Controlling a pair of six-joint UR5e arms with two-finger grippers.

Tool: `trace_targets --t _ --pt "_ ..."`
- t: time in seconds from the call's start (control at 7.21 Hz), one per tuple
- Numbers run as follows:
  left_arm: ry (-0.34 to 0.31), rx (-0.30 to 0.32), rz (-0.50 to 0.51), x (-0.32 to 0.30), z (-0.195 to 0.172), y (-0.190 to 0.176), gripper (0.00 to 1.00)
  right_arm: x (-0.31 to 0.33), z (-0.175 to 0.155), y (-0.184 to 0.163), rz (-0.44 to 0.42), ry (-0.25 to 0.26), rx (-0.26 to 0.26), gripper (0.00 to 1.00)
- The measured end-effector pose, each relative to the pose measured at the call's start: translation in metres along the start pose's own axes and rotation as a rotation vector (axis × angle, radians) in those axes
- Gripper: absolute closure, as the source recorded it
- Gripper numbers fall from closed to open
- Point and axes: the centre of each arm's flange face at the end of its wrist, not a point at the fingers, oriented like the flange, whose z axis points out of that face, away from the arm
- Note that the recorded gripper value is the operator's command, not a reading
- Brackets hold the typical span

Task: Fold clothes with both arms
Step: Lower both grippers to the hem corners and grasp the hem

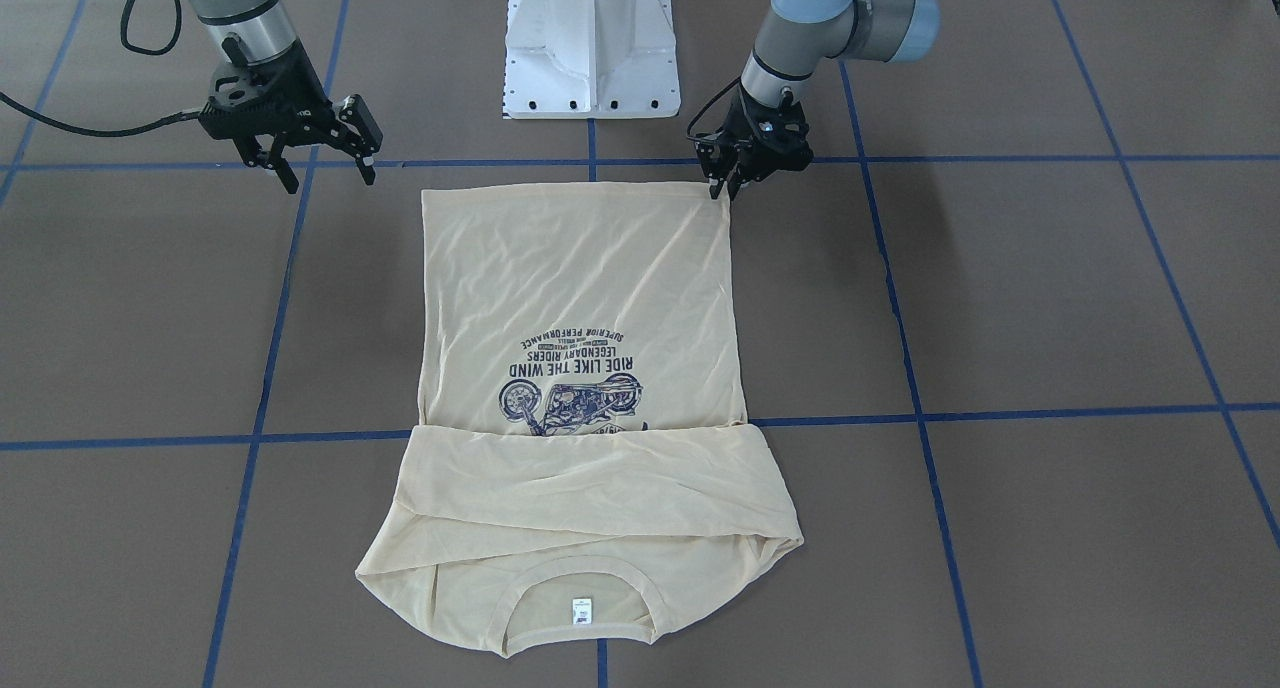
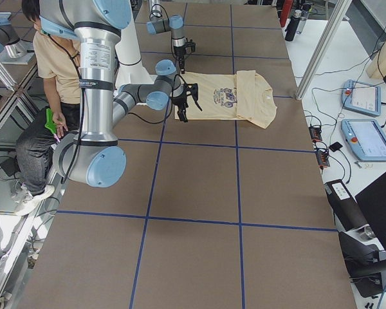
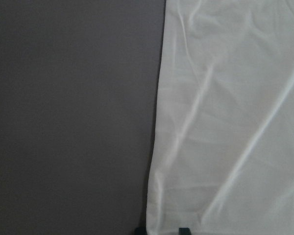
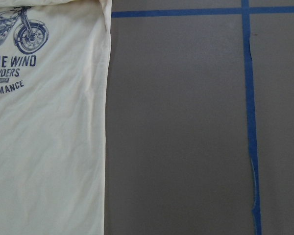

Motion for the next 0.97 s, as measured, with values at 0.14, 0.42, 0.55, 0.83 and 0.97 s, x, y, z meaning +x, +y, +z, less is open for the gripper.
trace_targets --t 0.14,0.42,0.55,0.83,0.97 --pt "-0.001 0.0 0.0 0.0 0.0 0.0 1.0 0.0 0.0 0.0 0.0 0.0 0.0 0.0" --pt "0.005 0.0 0.001 0.001 -0.003 0.0 1.0 -0.001 0.001 0.002 0.002 0.0 -0.002 0.0" --pt "0.012 -0.001 0.002 0.003 -0.007 0.0 1.0 -0.005 0.004 0.009 0.017 0.002 0.003 0.01" --pt "0.031 -0.001 0.003 0.008 -0.016 0.0 1.0 -0.034 0.017 0.043 0.078 -0.007 0.036 0.03" --pt "0.037 -0.001 0.003 0.009 -0.02 0.0 1.0 -0.05 0.028 0.061 0.092 -0.012 0.047 0.03"
